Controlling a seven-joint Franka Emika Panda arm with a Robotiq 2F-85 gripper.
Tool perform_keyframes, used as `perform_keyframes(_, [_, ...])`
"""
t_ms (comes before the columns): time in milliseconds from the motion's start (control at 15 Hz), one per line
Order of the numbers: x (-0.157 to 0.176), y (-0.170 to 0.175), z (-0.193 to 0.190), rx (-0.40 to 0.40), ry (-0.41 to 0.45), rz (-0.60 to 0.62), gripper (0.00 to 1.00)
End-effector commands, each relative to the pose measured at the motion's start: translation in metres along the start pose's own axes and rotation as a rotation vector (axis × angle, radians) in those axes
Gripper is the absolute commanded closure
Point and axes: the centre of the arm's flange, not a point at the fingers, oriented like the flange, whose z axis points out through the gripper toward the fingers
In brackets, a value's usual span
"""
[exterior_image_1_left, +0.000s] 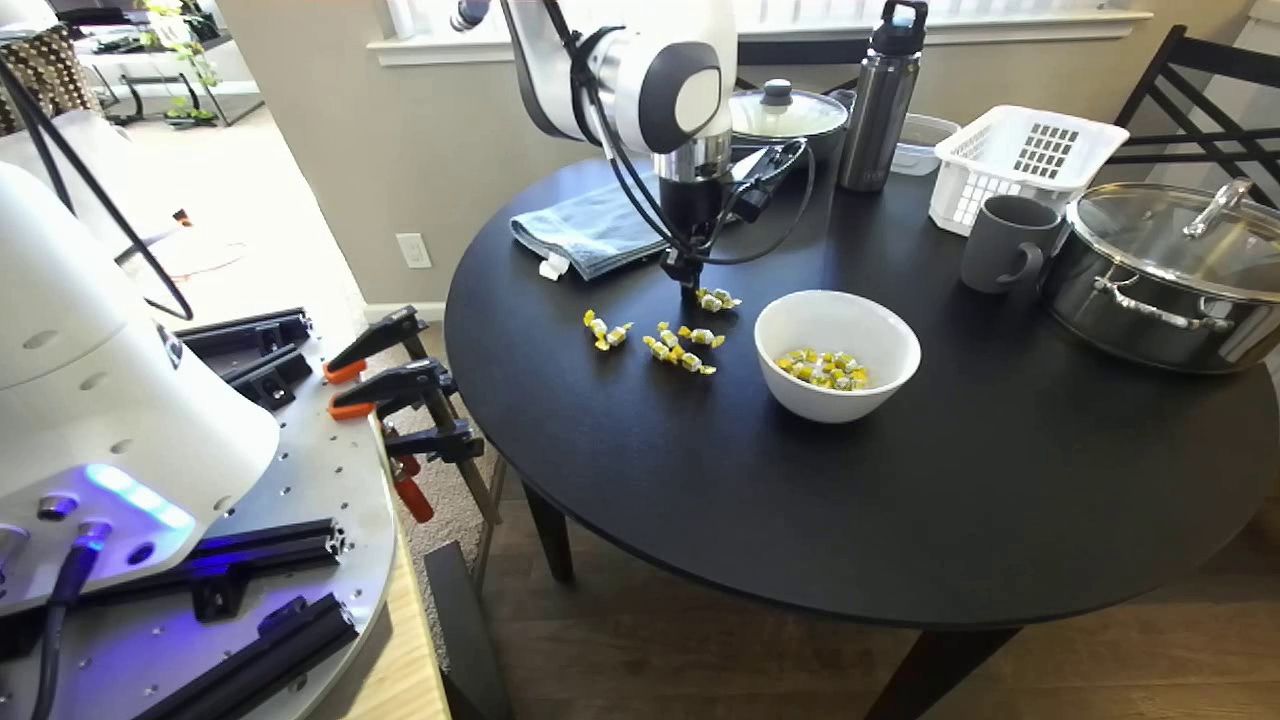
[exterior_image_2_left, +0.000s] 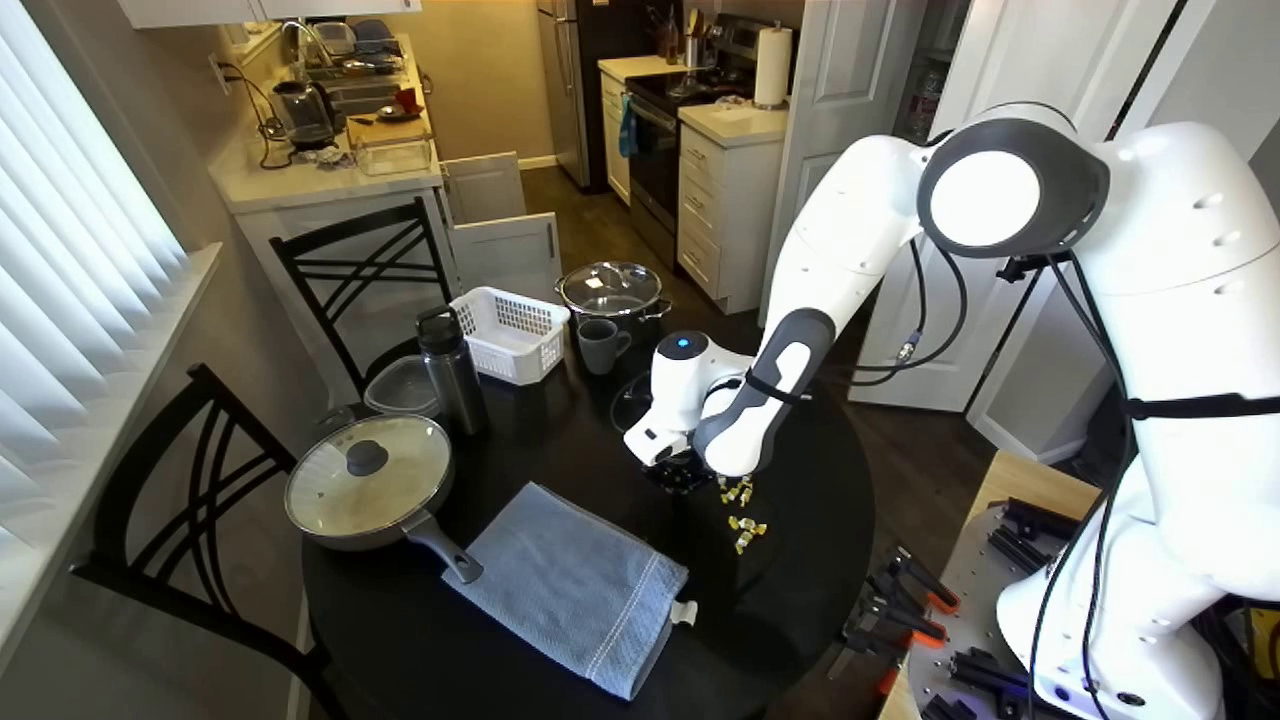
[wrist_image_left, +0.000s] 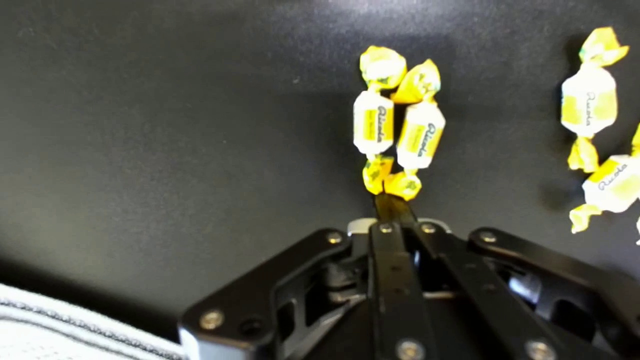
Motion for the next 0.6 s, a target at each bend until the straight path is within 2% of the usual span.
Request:
perform_keyframes(0, [0.000, -0.009, -0.025, -0.069, -0.038, 0.043, 1.00])
perform_keyframes(67, [-0.001, -0.008, -0.031, -0.085, -0.050, 0.049, 1.00])
perform_keyframes(133, [-0.003, -0.007, -0.035, -0.095, -0.059, 0.054, 0.91])
perform_keyframes(200, [-0.004, -0.006, -0.039, -0.100, -0.060, 0.060, 0.73])
perform_keyframes(533, [-0.012, -0.008, -0.043, -0.097, -0.081, 0.094, 0.43])
